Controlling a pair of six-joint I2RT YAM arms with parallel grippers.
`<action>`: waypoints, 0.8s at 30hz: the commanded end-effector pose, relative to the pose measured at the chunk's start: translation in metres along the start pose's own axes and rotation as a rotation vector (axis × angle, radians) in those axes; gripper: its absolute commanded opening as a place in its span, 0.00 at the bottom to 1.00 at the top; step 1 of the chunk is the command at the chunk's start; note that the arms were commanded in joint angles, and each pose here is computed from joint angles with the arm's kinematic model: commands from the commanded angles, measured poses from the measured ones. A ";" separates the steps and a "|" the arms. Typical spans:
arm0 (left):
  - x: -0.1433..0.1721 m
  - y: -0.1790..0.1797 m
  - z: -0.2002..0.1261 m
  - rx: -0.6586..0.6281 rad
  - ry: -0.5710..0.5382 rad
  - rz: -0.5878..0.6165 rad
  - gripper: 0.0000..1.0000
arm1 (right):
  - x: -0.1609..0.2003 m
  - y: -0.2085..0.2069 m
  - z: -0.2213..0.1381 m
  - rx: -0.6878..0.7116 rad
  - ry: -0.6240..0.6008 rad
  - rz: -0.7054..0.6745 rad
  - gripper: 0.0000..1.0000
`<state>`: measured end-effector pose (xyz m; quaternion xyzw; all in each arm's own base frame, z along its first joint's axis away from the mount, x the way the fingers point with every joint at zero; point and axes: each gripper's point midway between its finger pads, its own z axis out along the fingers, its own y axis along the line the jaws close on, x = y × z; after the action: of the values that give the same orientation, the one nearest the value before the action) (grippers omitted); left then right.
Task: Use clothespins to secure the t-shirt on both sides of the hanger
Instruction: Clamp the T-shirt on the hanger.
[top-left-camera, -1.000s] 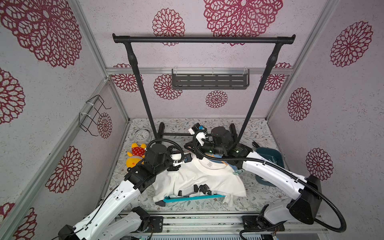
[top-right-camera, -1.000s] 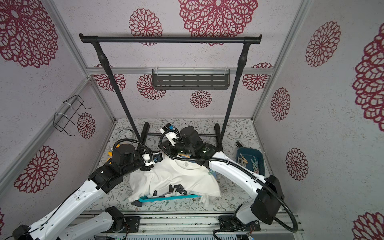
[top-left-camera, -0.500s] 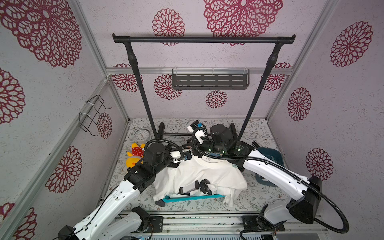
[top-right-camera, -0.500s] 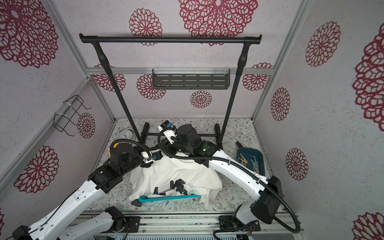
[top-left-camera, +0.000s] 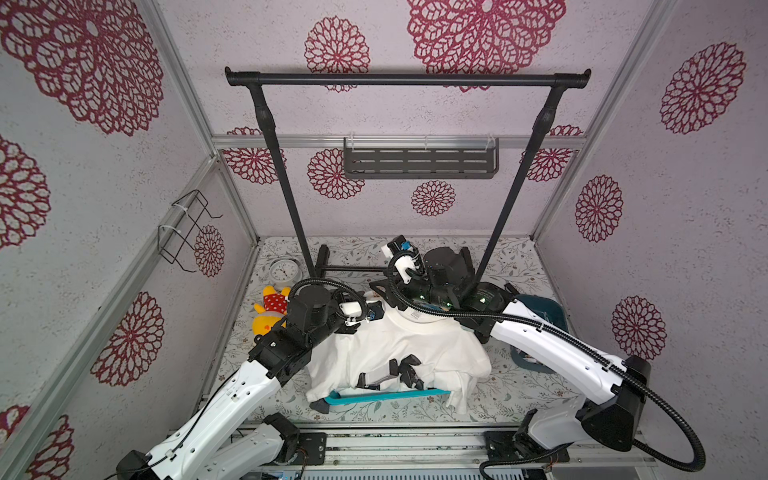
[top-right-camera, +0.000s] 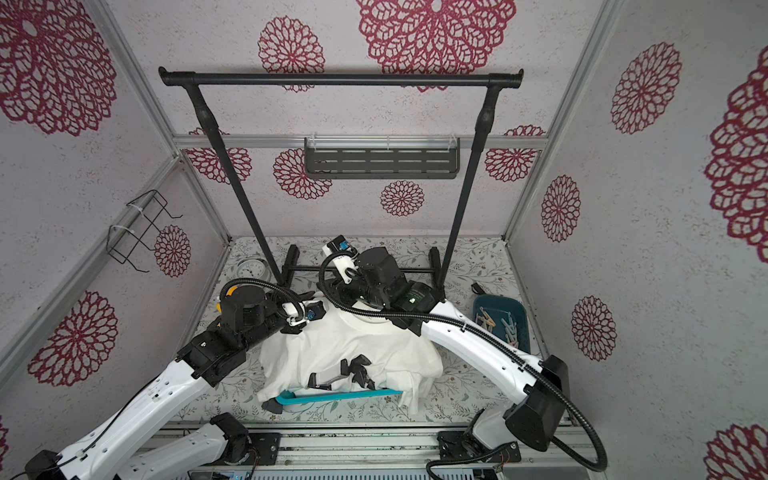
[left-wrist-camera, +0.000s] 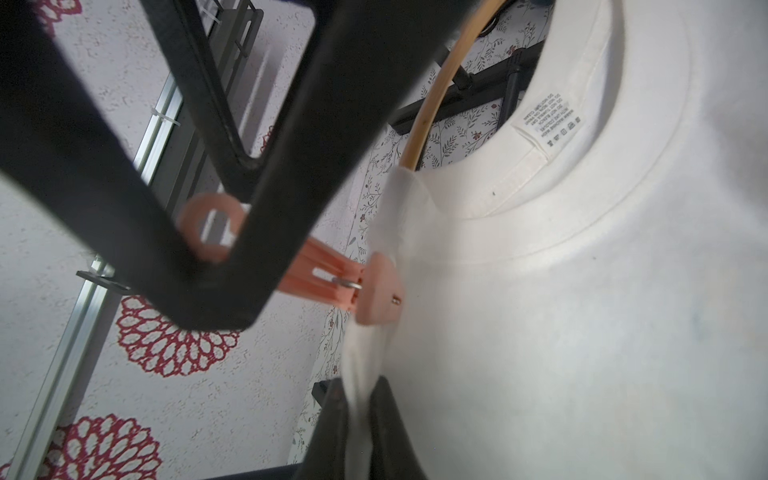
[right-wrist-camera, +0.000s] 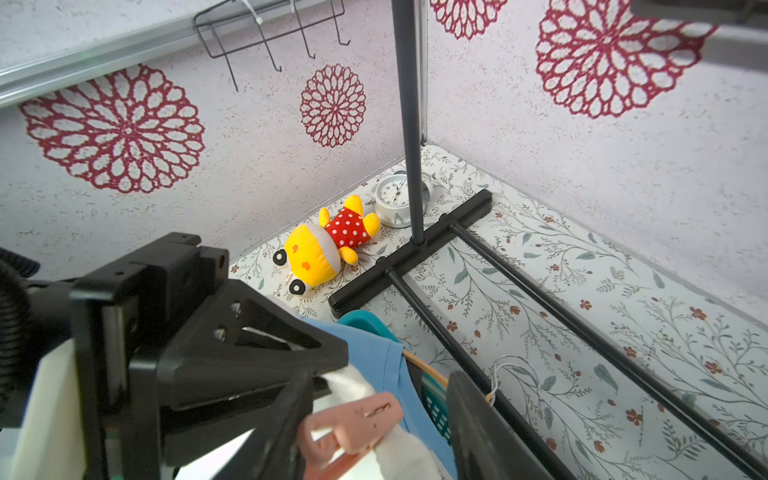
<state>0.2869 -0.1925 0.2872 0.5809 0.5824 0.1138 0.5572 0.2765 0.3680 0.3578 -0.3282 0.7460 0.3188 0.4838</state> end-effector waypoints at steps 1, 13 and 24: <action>-0.014 0.022 -0.007 -0.071 -0.036 -0.014 0.00 | -0.051 -0.017 -0.038 0.115 -0.172 0.055 0.56; -0.020 0.027 -0.005 -0.088 -0.014 -0.010 0.00 | -0.060 -0.063 -0.116 0.416 -0.283 0.182 0.66; -0.038 0.036 -0.021 -0.120 0.001 -0.006 0.00 | 0.028 -0.101 -0.155 0.632 -0.143 0.290 0.66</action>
<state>0.2795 -0.2032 0.3058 0.5810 0.5833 0.1377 0.5507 0.2700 0.2006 0.3812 -0.0683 0.7951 0.1821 0.5744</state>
